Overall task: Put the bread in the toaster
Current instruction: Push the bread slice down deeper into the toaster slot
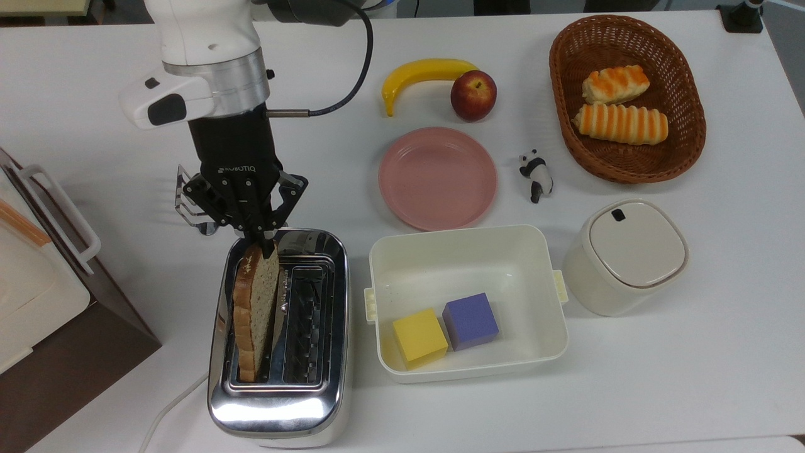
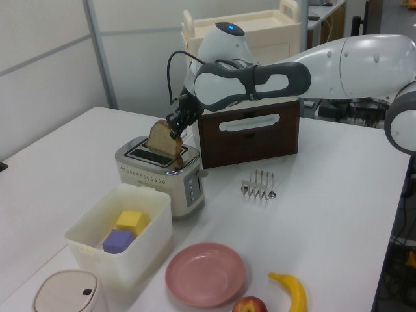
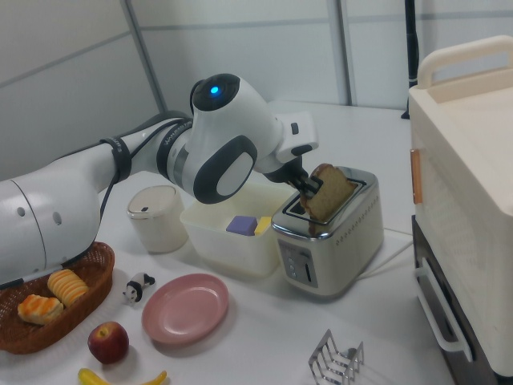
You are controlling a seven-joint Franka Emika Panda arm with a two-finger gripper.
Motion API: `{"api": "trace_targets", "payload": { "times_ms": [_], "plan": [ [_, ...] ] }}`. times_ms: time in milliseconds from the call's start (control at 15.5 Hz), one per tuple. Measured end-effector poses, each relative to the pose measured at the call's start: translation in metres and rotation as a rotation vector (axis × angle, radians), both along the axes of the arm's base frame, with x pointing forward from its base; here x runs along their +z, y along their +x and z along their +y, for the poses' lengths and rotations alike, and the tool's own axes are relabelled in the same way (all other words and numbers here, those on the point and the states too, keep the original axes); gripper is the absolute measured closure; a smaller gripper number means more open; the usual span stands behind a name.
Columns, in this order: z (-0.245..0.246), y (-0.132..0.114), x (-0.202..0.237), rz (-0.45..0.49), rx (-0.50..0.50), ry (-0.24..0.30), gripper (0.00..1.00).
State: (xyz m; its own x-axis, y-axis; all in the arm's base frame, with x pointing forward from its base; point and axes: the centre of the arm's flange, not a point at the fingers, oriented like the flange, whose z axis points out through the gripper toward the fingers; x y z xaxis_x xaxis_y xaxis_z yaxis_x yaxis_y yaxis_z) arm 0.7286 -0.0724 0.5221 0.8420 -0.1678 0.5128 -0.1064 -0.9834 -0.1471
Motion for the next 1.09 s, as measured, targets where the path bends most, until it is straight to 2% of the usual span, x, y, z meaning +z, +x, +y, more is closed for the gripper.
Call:
{"api": "trace_targets", "payload": {
  "times_ms": [515, 837, 966, 1094],
  "plan": [
    [0.002, 0.000, 0.002, -0.004, 0.003, 0.000, 0.89],
    [0.001, 0.004, 0.012, -0.085, -0.009, -0.010, 0.86],
    [0.001, 0.004, 0.013, -0.096, -0.011, -0.010, 0.77],
    [0.002, 0.005, 0.014, -0.101, -0.011, -0.010, 0.56]
  ]
}}
